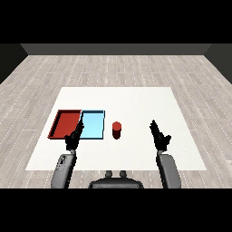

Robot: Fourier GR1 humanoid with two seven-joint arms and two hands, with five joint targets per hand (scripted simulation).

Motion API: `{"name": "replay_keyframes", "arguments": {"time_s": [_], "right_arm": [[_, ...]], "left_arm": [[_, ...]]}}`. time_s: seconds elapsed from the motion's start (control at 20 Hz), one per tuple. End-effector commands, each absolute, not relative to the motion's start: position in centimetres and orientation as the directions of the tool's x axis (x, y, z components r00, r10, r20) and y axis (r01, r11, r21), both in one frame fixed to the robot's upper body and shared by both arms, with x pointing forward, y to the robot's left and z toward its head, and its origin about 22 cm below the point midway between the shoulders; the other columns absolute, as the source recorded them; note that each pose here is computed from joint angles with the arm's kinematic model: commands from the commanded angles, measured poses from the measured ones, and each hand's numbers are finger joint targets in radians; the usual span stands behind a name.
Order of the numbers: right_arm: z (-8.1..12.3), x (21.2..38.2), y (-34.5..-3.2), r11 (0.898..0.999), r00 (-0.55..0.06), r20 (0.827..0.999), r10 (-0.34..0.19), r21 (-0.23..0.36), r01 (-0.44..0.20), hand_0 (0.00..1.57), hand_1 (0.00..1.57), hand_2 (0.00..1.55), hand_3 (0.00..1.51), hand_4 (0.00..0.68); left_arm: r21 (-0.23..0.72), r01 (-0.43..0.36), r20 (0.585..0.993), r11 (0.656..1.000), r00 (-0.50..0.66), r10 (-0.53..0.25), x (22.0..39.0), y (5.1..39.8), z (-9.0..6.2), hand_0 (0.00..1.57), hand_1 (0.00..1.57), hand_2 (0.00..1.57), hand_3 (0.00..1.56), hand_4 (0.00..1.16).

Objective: Pick the red can and put it in the red box

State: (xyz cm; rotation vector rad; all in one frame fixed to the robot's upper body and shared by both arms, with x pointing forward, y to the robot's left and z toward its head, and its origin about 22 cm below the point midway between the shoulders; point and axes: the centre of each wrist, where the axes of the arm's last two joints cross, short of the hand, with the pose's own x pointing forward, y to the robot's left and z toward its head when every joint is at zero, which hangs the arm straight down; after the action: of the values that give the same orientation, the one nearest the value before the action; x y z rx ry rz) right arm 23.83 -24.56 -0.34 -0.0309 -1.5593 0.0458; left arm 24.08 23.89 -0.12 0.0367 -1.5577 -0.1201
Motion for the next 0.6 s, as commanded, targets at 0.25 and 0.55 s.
{"name": "replay_keyframes", "arguments": {"time_s": [0.25,0.55], "right_arm": [[-1.4,22.4,-26.1,0.997,-0.007,0.997,0.075,-0.075,-0.029,0.00,0.00,0.00,0.00,0.000],[2.0,23.4,-25.5,0.998,-0.361,0.933,-0.012,-0.014,-0.069,0.00,0.00,0.00,0.00,0.000]], "left_arm": [[0.069,0.010,0.998,0.998,-0.001,-0.069,24.7,24.3,0.9,0.00,0.00,0.00,0.00,0.00],[0.024,0.007,0.900,1.000,-0.436,-0.019,23.1,25.7,2.5,0.00,0.00,0.00,0.00,0.00]]}}
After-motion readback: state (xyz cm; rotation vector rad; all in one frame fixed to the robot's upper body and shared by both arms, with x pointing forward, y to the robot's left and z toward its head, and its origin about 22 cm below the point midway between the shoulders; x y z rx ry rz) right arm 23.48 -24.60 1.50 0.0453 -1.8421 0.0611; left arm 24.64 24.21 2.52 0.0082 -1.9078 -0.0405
